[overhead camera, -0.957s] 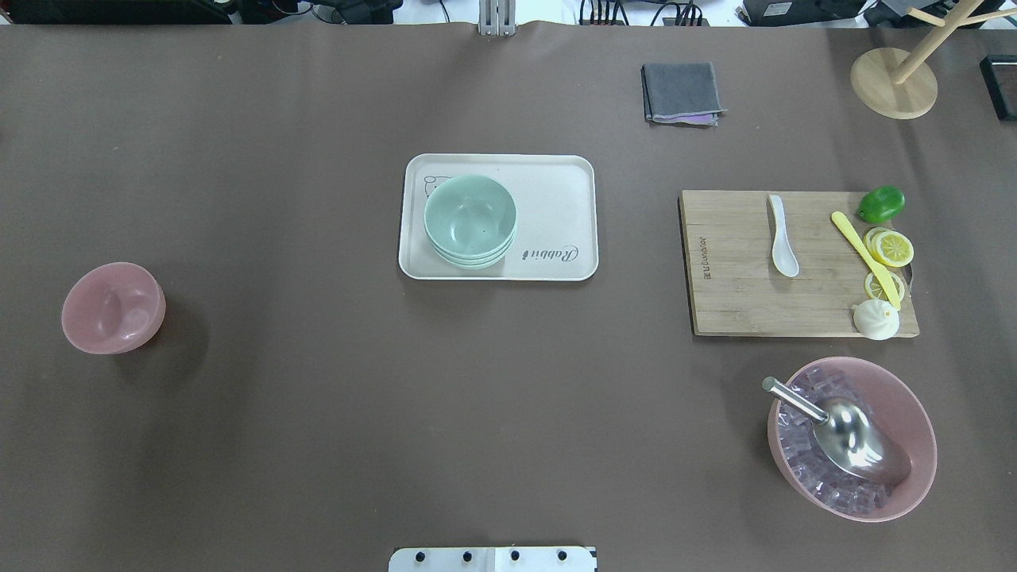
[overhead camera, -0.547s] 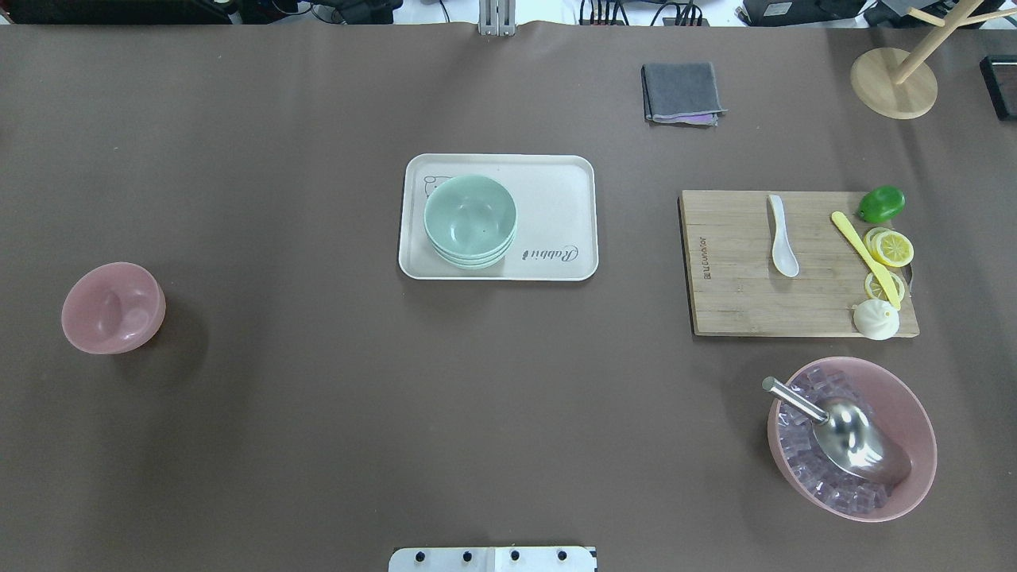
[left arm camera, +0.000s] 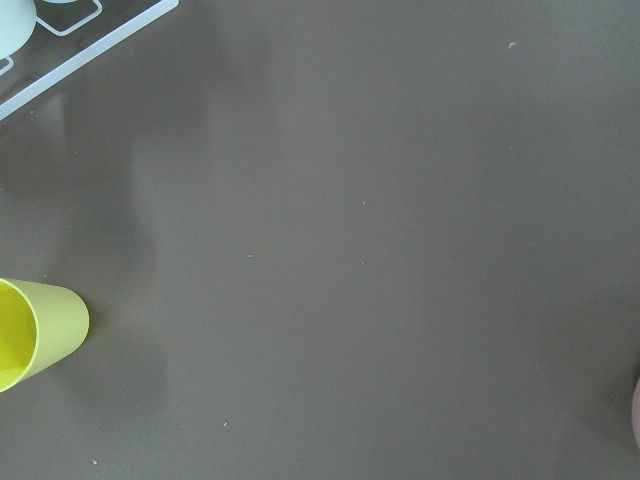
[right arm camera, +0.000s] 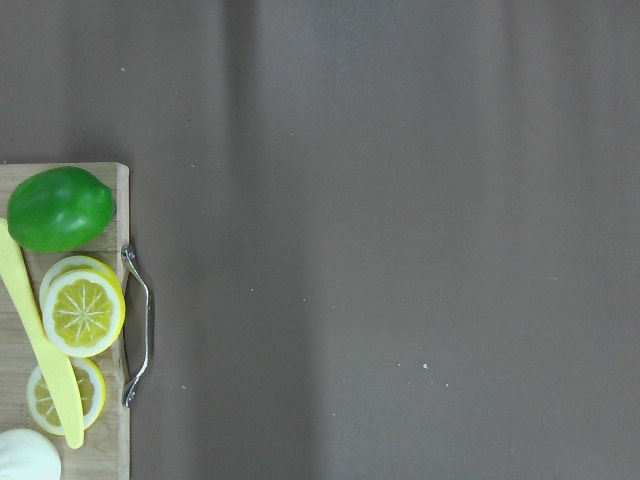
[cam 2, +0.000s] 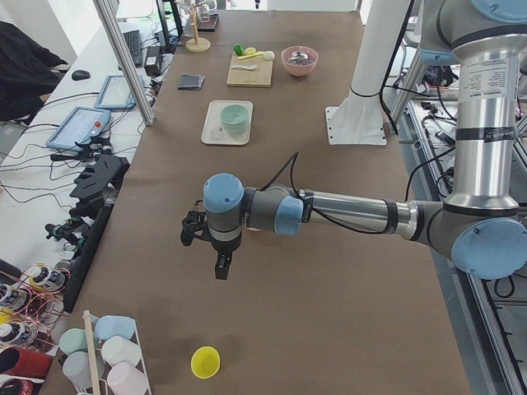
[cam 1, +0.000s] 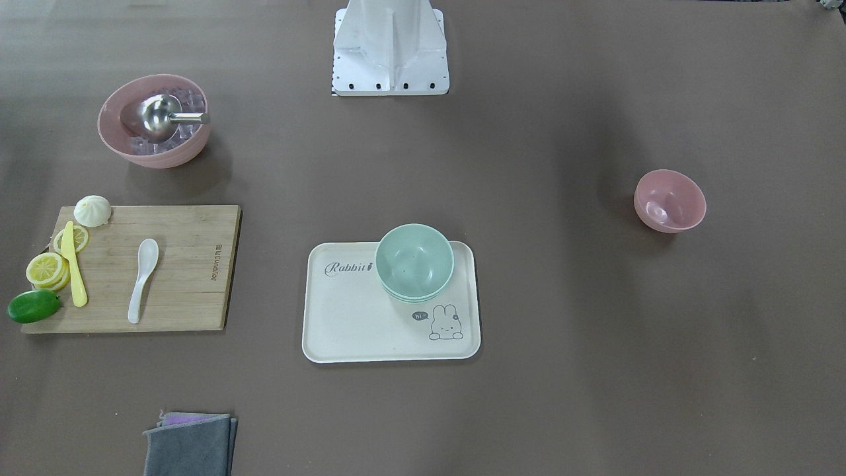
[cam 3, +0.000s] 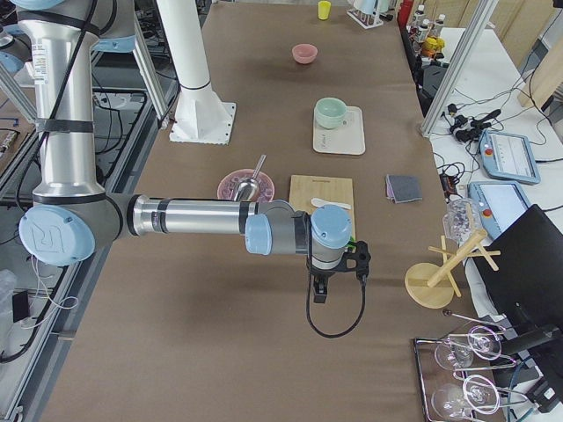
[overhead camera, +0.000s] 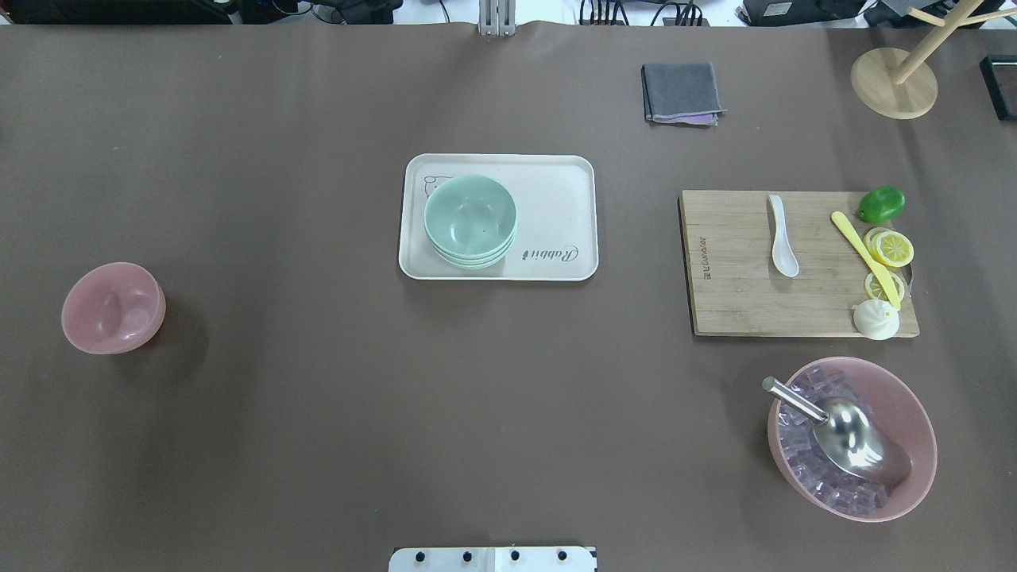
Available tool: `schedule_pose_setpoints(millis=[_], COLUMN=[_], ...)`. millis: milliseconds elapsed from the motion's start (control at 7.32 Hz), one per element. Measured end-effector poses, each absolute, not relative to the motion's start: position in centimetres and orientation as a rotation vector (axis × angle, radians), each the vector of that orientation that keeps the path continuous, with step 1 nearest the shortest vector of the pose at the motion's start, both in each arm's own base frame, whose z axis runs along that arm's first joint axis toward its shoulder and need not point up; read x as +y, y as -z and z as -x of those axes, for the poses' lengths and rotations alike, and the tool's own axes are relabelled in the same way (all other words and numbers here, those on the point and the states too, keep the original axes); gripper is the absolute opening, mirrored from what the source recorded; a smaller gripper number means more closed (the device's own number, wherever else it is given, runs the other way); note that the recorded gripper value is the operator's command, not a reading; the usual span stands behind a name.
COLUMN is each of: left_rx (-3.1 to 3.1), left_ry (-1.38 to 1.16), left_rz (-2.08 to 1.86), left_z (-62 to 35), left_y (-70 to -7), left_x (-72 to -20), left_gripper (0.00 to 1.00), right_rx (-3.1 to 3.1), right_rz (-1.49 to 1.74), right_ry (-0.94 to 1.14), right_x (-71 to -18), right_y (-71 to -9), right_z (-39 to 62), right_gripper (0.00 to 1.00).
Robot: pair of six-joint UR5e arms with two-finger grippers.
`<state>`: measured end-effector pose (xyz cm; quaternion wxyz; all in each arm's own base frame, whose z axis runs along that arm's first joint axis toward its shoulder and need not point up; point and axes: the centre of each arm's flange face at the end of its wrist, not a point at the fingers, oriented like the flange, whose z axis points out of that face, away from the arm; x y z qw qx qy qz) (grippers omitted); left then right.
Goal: Stack pink bowl on green and place spoon
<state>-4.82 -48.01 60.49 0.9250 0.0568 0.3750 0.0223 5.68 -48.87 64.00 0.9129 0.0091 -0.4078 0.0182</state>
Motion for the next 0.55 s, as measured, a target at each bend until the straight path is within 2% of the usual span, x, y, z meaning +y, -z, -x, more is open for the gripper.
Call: schedule_pose_setpoints(millis=[547], left_rx=[0.766], left_ry=[-0.050], left_rz=[-0.119], left_z=[4.67], left_y=[-60.34], left_x=[-48.15], left_gripper=[0.99], right_rx=[-0.846], right_rz=[-0.017], right_ry=[-0.044], right_x=[-48.85], right_y=[-63.89], right_z=[-5.65], right_gripper=[1.00])
